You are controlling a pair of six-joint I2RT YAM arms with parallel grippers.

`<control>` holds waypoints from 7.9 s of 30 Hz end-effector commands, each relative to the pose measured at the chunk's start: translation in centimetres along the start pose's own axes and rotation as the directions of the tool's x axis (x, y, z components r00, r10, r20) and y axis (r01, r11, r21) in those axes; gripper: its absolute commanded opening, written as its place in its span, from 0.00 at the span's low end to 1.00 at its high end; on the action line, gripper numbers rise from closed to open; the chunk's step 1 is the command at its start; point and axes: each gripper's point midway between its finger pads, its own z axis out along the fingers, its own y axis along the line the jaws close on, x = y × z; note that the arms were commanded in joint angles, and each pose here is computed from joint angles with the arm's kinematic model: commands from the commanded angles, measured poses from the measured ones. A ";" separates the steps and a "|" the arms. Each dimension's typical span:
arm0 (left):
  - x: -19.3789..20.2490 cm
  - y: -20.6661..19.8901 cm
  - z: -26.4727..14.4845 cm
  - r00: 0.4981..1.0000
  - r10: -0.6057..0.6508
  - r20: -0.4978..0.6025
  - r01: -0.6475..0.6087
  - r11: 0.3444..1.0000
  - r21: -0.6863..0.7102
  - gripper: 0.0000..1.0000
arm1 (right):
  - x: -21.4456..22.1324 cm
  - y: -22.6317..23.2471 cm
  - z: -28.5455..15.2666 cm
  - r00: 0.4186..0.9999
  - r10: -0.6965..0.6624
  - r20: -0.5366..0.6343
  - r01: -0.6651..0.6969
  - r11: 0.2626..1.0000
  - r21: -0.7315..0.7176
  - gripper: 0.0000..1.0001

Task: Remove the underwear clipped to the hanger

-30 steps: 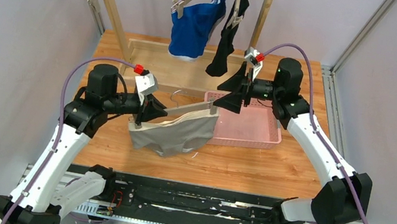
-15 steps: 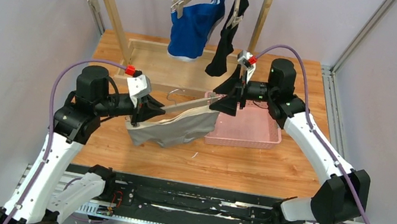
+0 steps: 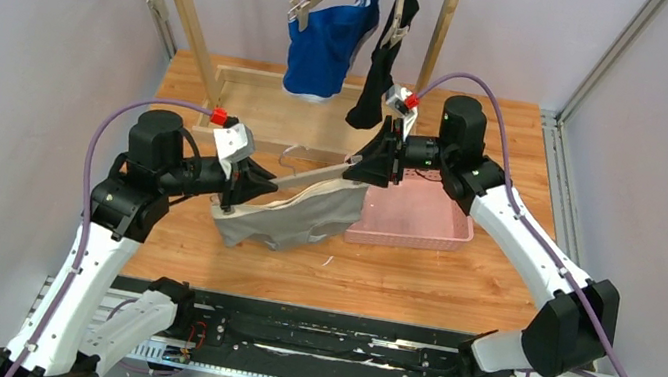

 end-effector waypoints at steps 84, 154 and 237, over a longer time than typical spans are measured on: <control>-10.7 1.2 1.2 0.708 -0.422 0.566 0.385 0.903 0.192 0.00 | -14.5 3.3 2.5 0.697 -0.091 0.712 0.026 0.994 0.102 0.61; -6.3 -2.3 0.9 0.709 -0.430 0.558 0.306 0.901 0.306 0.00 | -16.5 8.7 -0.8 0.671 -0.171 0.722 0.118 0.985 0.123 0.01; -10.1 -2.0 -0.6 0.706 -0.336 0.624 0.232 0.941 0.244 0.74 | -17.9 11.2 -1.0 0.657 -0.153 0.738 0.178 0.983 0.046 0.01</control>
